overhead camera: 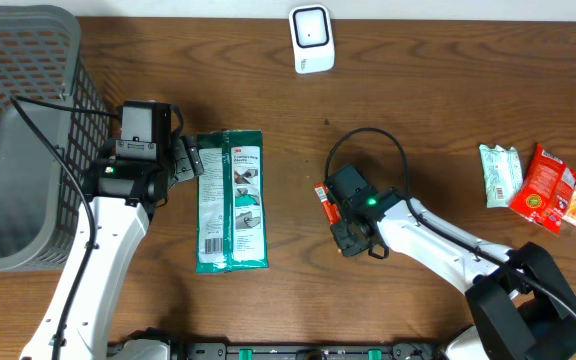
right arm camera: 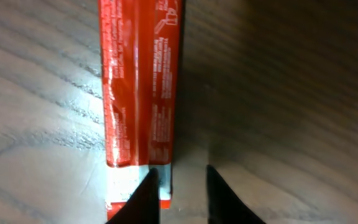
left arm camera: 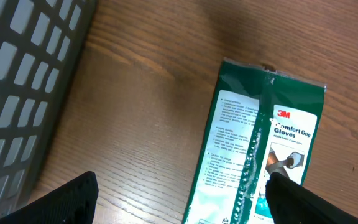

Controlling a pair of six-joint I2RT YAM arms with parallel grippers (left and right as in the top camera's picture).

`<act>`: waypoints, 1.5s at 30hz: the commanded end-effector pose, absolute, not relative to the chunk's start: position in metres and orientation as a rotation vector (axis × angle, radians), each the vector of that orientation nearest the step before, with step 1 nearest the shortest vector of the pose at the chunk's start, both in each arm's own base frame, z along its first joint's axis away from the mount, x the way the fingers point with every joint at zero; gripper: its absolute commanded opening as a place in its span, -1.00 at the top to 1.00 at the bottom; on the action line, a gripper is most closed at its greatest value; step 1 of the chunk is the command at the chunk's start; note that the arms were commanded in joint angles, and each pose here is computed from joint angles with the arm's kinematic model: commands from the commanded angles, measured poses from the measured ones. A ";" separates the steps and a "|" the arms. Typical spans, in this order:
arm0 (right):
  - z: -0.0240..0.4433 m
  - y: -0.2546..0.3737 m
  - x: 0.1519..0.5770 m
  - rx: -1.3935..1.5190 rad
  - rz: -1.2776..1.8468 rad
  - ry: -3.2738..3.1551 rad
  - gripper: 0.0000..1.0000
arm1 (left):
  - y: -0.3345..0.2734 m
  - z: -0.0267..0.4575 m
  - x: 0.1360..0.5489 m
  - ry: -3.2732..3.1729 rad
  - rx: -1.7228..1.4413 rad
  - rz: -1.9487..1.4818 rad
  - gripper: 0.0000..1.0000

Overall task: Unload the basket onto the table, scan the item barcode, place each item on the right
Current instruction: 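Drag the red stick packet right and down with the right gripper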

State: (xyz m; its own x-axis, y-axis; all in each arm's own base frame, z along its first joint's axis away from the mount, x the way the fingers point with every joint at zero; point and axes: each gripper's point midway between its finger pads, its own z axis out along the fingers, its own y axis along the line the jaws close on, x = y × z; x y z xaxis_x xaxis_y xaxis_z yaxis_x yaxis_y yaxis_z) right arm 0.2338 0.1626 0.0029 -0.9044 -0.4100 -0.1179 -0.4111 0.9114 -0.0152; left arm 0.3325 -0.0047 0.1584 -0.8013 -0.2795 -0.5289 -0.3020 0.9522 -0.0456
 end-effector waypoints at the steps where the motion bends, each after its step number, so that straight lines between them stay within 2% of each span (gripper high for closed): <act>1: 0.020 0.174 0.246 -0.631 0.059 2.930 0.43 | -0.001 0.165 0.336 2.530 -0.422 0.072 -0.73; 5: 0.036 0.190 0.246 -0.632 0.152 2.937 0.38 | -0.001 0.165 0.336 2.530 -0.422 0.071 -0.73; 9: 0.032 0.195 0.234 -0.563 0.114 2.971 0.48 | -0.001 0.165 0.336 2.530 -0.422 0.071 -0.73; 13: 0.022 0.182 0.232 -0.525 -0.100 2.938 0.47 | -0.001 0.165 0.336 2.530 -0.422 0.072 -0.73; 17: 0.002 0.176 0.233 -0.549 -0.244 2.912 0.33 | -0.001 0.165 0.336 2.530 -0.422 0.071 -0.73; 23: -0.022 0.178 0.233 -0.564 -0.274 2.940 0.35 | -0.001 0.165 0.336 2.530 -0.422 0.072 -0.73; 29: -0.025 0.183 0.228 -0.570 -0.222 2.969 0.38 | -0.001 0.165 0.336 2.530 -0.422 0.071 -0.74; 36: -0.016 0.184 0.231 -0.546 -0.193 2.977 0.63 | -0.001 0.165 0.336 2.530 -0.422 0.071 -0.74; 39: 0.001 0.191 0.240 -0.519 -0.083 2.965 0.80 | -0.001 0.165 0.336 2.531 -0.422 0.072 -0.73; 41: 0.015 0.193 0.245 -0.468 0.027 2.961 0.98 | -0.001 0.165 0.336 2.530 -0.422 0.072 -0.73; 45: 0.033 0.199 0.247 -0.445 0.255 2.969 0.98 | -0.001 0.165 0.336 2.530 -0.422 0.071 -0.73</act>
State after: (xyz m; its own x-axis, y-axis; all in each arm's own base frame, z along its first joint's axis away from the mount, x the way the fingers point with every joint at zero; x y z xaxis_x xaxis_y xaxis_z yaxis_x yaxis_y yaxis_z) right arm 0.2465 0.1857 0.0136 -0.9502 -0.2813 -0.1342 -0.2846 0.9586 0.0057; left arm 0.3325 -0.0047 0.1584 -0.8013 -0.2795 -0.5289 -0.3020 0.9522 -0.0456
